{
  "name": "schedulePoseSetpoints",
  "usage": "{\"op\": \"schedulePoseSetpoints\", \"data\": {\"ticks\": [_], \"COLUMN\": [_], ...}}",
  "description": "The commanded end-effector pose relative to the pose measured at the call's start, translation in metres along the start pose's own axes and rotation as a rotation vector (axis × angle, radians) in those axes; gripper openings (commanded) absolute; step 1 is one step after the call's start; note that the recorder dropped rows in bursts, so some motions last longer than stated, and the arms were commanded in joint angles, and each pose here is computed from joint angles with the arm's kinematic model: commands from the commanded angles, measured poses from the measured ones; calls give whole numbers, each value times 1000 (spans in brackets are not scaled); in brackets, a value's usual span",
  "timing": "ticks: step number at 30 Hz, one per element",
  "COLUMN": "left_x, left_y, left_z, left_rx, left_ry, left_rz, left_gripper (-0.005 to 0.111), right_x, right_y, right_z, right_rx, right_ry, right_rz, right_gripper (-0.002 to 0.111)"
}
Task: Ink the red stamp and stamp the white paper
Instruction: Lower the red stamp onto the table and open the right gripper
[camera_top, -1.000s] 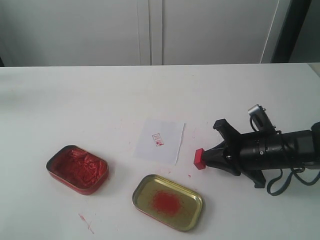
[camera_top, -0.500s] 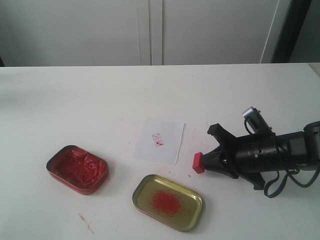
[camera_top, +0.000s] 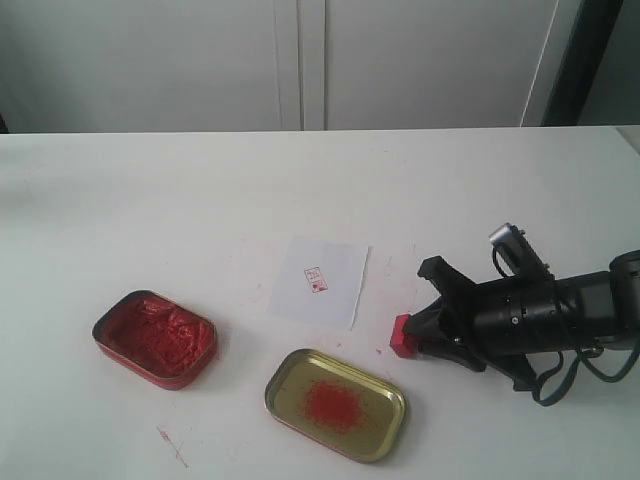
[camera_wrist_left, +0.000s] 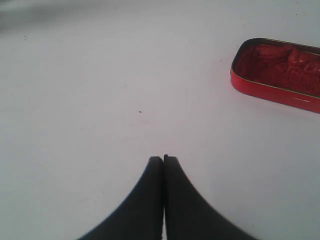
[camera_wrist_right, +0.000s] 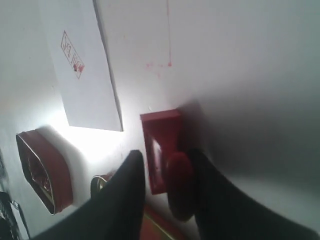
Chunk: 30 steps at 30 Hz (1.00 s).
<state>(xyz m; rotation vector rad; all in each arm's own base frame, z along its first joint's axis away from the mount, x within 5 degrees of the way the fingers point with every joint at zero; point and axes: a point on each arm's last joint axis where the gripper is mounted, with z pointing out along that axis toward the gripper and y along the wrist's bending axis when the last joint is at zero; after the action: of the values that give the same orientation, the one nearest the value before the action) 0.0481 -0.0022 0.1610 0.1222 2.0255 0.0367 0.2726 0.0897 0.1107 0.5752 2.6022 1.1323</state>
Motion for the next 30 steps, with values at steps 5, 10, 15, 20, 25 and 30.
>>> {"op": "schedulePoseSetpoints", "data": {"ticks": [5,10,15,20,25,30], "left_x": [4,4,4,4,4,4], "left_y": [0,0,0,0,0,0], "left_z": [1,1,1,1,1,1], "left_rx": [0,0,0,0,0,0], "left_ry": [12,12,12,12,12,12], "left_rz": [-2,-2,-2,-2,-2,-2], "left_gripper": [0,0,0,0,0,0], "right_x": [2,2,1,0,0,-2], "right_y": [0,0,-1,-3,-7,-8], "right_z": [-1,-1,-1,-1,-2,-7], "right_rx": [-4,-4,4,28,76,141], "right_ry": [8,8,3,-11,-8,-33], "right_rz": [-12,-13,-13,-15,-60,-133], "right_gripper": [48,48,48,48,48,48]}}
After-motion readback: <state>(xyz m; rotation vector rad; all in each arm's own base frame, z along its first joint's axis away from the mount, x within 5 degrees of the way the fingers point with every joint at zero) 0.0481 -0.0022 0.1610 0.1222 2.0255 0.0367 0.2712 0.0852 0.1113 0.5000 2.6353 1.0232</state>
